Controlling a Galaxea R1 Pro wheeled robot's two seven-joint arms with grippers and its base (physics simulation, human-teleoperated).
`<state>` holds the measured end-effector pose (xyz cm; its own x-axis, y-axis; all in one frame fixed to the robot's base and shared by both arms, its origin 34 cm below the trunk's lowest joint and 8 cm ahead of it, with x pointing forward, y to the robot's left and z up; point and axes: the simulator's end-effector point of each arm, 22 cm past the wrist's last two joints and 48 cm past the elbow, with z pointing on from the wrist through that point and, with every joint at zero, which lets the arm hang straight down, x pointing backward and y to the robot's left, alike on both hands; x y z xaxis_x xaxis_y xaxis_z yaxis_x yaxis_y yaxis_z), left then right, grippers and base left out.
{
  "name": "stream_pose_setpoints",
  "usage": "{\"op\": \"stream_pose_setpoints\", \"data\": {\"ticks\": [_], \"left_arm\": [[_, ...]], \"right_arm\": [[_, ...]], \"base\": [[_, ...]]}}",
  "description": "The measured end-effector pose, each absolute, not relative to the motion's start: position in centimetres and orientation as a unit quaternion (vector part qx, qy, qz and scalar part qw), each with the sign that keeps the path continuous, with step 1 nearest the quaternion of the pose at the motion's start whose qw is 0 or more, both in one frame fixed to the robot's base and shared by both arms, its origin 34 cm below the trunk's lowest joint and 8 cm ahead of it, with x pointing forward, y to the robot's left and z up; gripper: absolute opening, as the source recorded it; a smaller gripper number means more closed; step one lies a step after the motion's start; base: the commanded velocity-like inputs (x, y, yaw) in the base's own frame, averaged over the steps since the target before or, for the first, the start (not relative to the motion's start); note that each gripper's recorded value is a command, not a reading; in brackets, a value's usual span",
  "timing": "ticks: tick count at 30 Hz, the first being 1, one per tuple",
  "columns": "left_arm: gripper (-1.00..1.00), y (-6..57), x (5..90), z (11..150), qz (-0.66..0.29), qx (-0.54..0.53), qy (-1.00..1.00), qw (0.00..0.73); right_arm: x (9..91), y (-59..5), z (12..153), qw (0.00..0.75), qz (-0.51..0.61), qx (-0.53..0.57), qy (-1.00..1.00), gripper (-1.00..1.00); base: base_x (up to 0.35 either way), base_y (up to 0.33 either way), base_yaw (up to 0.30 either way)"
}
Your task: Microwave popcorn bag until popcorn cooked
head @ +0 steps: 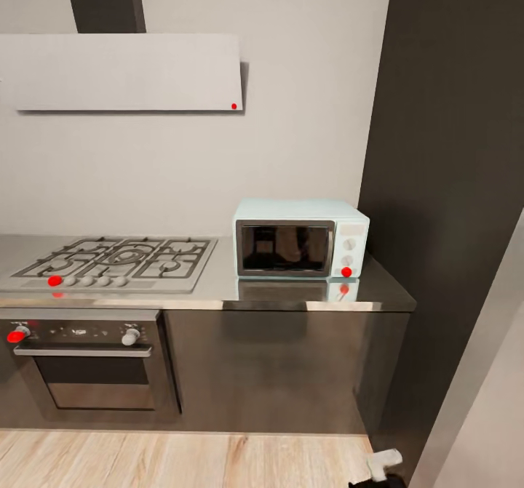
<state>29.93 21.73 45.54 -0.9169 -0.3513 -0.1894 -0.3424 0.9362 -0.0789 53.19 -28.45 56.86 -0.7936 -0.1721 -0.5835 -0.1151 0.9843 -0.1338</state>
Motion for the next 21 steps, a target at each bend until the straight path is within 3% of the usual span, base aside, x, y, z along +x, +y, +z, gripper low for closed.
{"op": "stream_pose_setpoints", "data": {"ticks": [7,11,21], "left_arm": [[1.00,21.7,29.9,45.5,-0.022,-0.177,0.979,0.101],[1.00,21.7,29.9,45.5,-0.022,-0.176,0.979,0.101],[1.00,21.7,29.9,45.5,-0.022,-0.177,0.979,0.101]], "right_arm": [[65.2,-22.3,71.6,0.395,-0.022,-0.037,0.918,1.00],[75.6,-21.0,85.7,0.491,-0.018,-0.028,0.871,1.00],[80.6,-25.5,102.1,0.591,-0.079,0.027,0.802,1.00]], "base": [[0.000,0.000,0.000],[0.000,0.000,0.000],[0.000,0.000,0.000]]}}
